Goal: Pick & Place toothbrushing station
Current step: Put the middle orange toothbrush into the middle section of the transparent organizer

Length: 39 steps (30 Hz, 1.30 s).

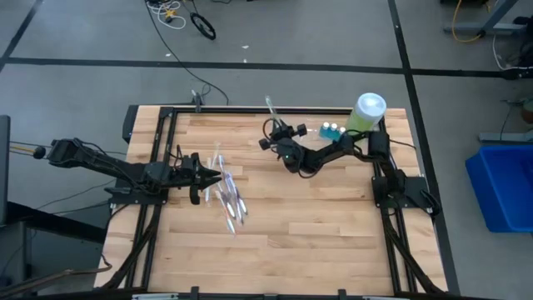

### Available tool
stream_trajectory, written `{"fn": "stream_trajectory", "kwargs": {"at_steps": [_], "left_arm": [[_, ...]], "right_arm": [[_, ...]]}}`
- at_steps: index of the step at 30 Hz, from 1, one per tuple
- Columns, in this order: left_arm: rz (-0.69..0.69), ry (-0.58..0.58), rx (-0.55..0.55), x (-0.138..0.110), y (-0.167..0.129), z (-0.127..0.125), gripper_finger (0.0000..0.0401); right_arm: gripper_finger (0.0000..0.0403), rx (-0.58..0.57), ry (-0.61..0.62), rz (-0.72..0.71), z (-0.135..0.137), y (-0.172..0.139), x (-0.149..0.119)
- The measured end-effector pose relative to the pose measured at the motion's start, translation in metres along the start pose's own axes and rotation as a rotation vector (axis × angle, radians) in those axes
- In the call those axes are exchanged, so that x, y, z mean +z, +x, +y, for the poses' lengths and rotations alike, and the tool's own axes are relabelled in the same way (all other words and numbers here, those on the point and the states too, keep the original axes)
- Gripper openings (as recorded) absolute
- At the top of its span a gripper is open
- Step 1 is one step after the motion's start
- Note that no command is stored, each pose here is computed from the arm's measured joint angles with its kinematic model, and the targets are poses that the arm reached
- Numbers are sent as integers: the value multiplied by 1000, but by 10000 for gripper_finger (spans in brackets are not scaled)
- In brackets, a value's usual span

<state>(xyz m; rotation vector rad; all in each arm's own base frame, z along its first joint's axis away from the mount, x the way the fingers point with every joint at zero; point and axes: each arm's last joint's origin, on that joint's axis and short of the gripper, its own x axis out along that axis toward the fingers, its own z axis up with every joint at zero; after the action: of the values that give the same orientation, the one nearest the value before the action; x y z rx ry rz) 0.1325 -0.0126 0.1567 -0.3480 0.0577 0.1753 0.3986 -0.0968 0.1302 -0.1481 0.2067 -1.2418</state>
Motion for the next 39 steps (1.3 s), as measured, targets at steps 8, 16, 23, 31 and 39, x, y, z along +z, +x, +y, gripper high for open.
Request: {"fn": "stream_trajectory", "kwargs": {"at_steps": [8,16,23,31,39], "left_arm": [[1,-29,-1,0,0,0,96],[3,-55,0,0,0,0,96],[117,-88,66,4,3,-2,96],[494,-227,341,21,-6,-6,96],[731,-345,506,-2,-10,2,96]], "right_arm": [[135,28,-109,-7,12,-61,31],[121,265,-220,-15,12,-156,59],[101,573,-319,25,5,-229,53],[72,617,-314,78,-18,-280,38],[44,628,-267,102,-19,-288,32]]}}
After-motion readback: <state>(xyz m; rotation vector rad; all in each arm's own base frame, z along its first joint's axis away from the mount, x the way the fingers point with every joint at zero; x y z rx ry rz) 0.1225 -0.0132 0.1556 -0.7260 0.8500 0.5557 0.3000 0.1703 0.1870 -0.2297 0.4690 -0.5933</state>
